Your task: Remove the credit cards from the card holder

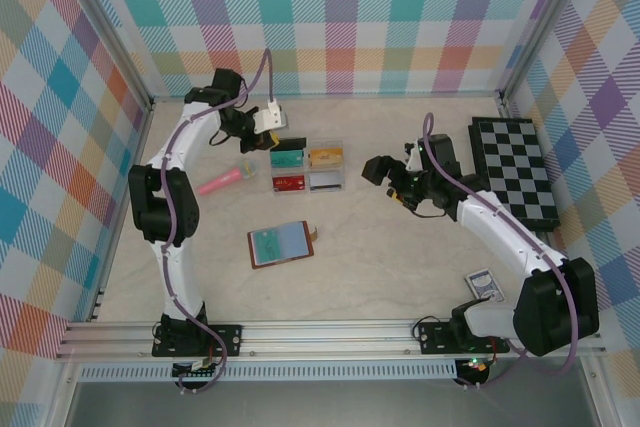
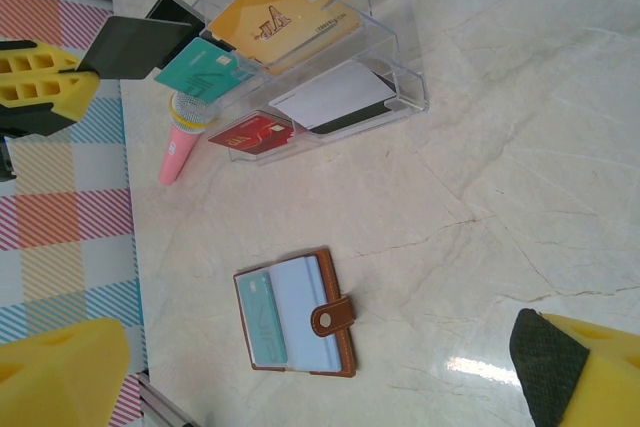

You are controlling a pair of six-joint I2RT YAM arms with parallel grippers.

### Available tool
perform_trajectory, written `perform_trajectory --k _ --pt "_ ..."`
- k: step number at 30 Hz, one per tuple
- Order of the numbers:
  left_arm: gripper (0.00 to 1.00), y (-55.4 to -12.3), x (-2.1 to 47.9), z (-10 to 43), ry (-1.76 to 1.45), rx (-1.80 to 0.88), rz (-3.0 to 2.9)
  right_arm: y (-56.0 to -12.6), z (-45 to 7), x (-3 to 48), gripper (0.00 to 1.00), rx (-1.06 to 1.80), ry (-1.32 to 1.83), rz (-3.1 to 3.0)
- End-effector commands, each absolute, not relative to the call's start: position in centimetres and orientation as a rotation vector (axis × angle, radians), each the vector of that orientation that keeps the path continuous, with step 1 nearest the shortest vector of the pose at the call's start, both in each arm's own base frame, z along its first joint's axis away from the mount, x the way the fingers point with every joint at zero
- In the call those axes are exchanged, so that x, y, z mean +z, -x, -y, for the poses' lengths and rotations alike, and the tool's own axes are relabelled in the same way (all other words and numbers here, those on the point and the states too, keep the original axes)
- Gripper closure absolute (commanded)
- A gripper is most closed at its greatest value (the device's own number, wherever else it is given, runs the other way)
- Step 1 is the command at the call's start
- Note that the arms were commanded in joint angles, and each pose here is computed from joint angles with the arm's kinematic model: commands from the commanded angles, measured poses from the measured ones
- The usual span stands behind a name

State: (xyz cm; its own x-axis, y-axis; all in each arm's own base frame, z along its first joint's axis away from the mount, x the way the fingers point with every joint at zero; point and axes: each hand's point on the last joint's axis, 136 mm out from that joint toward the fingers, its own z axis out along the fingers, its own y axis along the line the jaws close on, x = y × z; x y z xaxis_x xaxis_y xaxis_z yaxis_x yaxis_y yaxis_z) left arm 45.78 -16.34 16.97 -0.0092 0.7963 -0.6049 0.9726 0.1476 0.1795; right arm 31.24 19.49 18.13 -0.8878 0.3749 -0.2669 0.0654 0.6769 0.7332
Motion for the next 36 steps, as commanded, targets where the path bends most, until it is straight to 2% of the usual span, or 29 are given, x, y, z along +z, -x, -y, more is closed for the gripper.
perform_trajectory --k 1,10,20,36 --pt "1.0 -46.1 17.0 15.5 -1.719 -0.365 -1.832 -31.7 -19.7 19.3 0.0 1.099 -0.357 -2.482" --pt "1.0 -46.8 16.4 14.8 -1.75 -0.292 -1.834 -31.8 -20.2 18.8 0.0 1.128 -0.361 -2.501" --pt "1.0 -47.3 19.4 15.7 -1.667 -0.339 -1.76 -31.9 -20.3 18.5 0.0 1.124 -0.362 -2.51" --pt "1.0 -48.3 16.0 14.5 -1.661 -0.288 -1.87 -32.0 -20.3 18.3 0.0 1.127 -0.363 -2.513"
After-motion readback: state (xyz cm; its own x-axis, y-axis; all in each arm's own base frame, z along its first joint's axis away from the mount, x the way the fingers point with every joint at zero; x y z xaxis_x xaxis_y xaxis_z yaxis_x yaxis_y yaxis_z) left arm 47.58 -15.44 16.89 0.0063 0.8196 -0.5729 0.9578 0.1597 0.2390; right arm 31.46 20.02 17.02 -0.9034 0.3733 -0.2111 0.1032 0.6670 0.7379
